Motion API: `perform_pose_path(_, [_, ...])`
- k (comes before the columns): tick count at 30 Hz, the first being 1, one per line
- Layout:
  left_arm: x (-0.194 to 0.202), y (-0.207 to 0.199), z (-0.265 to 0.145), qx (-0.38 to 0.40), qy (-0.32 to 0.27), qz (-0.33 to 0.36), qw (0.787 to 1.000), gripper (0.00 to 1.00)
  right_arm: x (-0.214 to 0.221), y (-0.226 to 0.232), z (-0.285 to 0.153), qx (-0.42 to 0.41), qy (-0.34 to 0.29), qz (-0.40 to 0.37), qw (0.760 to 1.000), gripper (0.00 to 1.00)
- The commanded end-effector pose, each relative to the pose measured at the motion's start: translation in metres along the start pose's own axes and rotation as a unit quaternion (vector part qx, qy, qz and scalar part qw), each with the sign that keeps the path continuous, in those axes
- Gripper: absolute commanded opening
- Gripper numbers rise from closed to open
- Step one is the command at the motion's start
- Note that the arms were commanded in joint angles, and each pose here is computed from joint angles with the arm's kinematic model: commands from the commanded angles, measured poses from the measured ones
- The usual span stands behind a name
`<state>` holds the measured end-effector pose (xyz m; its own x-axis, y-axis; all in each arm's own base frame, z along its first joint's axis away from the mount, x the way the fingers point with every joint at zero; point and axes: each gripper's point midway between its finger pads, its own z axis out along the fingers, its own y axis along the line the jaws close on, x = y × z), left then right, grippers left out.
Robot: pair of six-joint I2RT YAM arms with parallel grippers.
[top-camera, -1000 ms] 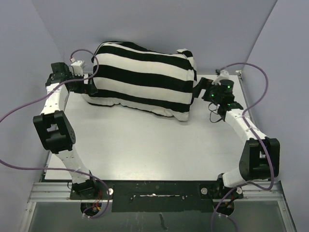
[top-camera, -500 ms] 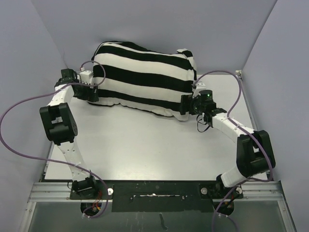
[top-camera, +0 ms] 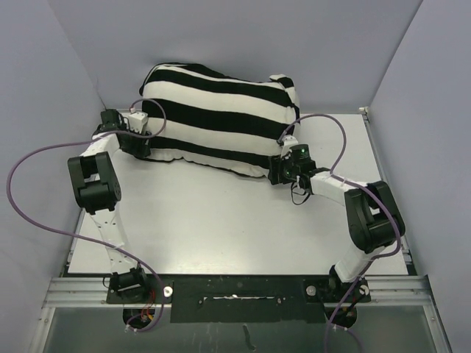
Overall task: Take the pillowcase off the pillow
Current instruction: Adjust the pillow at the center of the board.
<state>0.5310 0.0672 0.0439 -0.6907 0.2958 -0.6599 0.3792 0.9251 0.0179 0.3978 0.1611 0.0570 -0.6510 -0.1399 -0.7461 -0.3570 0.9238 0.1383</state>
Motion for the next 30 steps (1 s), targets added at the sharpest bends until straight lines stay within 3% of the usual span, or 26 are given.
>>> perform_pose_path(1, [-0.015,0.003,0.025,0.005,-0.025,0.015,1.000,0.62,-0.032,0.011,0.005,-0.008,-0.047,-0.027,0.998,0.51])
perform_pose_path(3, [-0.019,-0.001,0.025,0.020,-0.031,0.012,0.999,0.46,-0.036,0.017,0.006,-0.015,-0.047,-0.032,0.998,0.40])
perform_pose_path(6, [-0.025,-0.011,0.017,0.043,-0.041,0.004,0.998,0.13,-0.042,0.027,0.002,-0.022,-0.048,-0.043,0.998,0.20])
perform_pose_path(8, [-0.035,-0.014,0.000,0.048,-0.056,-0.004,0.997,0.01,-0.046,0.032,-0.006,-0.023,-0.051,-0.050,0.997,0.07])
perform_pose_path(10, [-0.041,-0.017,-0.018,0.054,-0.073,-0.018,0.996,0.00,-0.047,0.038,-0.017,-0.023,-0.058,-0.055,0.997,0.00])
perform_pose_path(17, [-0.056,-0.018,-0.090,0.049,-0.121,-0.067,0.989,0.00,-0.050,0.071,-0.058,-0.034,-0.088,-0.073,0.993,0.00])
perform_pose_path(23, [-0.085,-0.013,-0.158,0.032,-0.169,-0.091,0.981,0.00,-0.094,0.112,-0.112,-0.066,-0.141,-0.082,0.984,0.00])
perform_pose_path(30, [-0.132,-0.025,-0.238,0.011,-0.243,-0.052,0.969,0.00,-0.147,0.131,-0.172,-0.084,-0.198,-0.055,0.975,0.00])
